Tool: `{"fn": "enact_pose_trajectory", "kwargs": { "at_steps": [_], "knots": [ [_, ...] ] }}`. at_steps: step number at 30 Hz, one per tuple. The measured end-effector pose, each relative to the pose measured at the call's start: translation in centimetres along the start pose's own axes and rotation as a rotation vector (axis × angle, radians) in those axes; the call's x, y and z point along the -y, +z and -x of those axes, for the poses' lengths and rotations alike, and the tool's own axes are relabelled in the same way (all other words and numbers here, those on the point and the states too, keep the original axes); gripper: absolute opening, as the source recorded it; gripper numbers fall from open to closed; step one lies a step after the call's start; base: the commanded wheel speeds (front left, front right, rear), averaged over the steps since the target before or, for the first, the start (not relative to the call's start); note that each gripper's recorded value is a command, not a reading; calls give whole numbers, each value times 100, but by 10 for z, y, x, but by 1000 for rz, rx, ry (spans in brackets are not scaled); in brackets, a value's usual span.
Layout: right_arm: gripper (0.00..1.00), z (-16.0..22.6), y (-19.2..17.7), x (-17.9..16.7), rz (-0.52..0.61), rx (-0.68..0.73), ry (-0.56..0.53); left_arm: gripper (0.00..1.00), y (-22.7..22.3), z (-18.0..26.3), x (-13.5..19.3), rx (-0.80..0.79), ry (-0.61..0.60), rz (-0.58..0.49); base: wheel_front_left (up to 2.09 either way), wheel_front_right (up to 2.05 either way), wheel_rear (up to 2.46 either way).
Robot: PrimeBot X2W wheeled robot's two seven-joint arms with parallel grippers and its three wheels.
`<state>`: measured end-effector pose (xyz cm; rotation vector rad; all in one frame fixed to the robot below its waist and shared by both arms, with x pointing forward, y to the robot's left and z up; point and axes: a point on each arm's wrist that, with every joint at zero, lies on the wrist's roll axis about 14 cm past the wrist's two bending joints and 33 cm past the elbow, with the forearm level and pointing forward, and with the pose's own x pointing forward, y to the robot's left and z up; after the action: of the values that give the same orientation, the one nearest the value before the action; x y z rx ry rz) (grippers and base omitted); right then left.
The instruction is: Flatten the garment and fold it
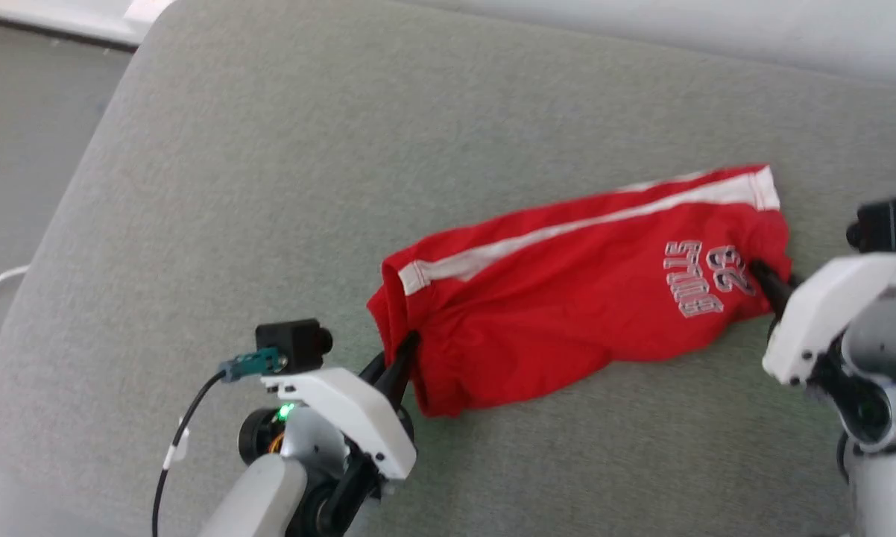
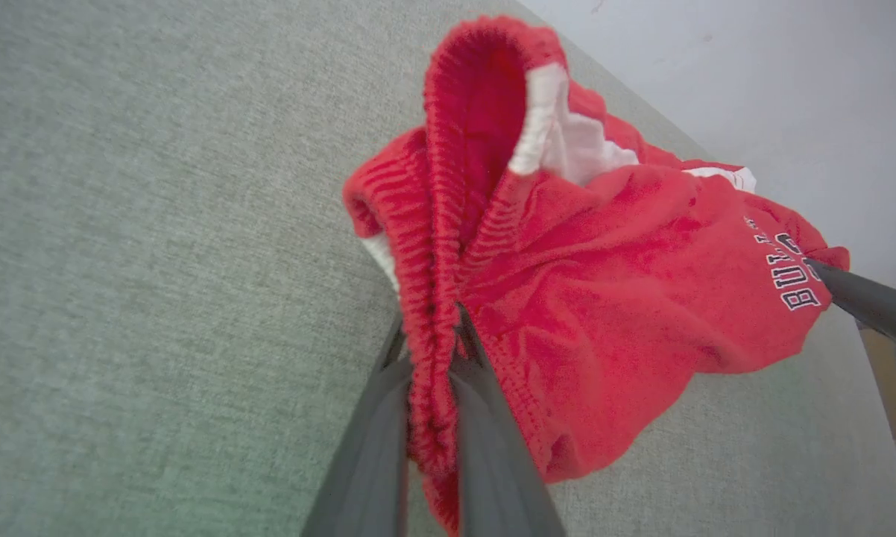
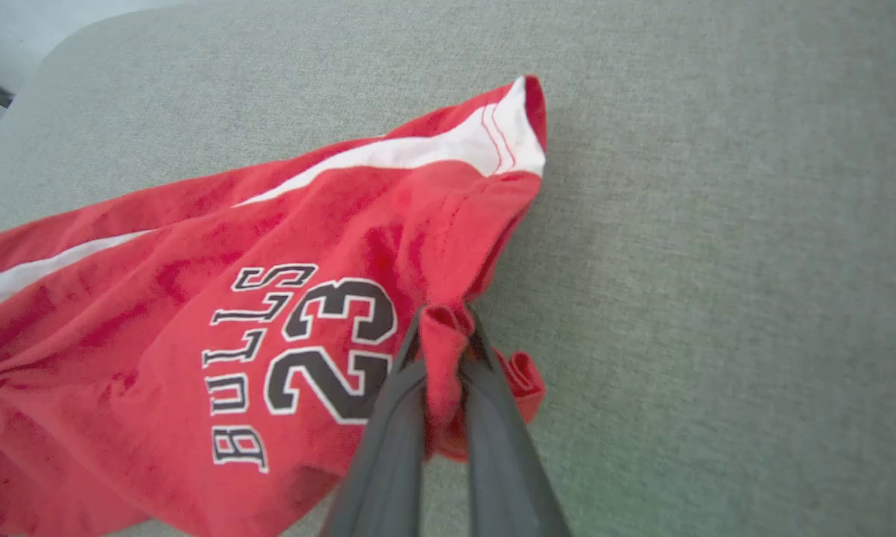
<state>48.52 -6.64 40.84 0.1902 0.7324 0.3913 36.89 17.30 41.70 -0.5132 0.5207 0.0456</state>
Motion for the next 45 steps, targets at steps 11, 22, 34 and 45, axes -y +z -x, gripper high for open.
{"fn": "enact_pose_trajectory", "kwargs": {
  "at_steps": [11,22,34,45],
  "knots": [
    [0,83,-41,36,-163,84,-97,0,-15,26,33,-75,-132,5,0,0,0],
    [0,150,-96,44,-338,152,-133,0,-48,60,39,-207,-178,30,0,0,0],
    [0,161,-123,42,-396,180,-160,0,-82,51,35,-324,-160,29,0,0,0],
    [100,148,-134,41,-383,136,-165,100,-80,40,37,-292,-154,33,0,0,0]
  ]
}}
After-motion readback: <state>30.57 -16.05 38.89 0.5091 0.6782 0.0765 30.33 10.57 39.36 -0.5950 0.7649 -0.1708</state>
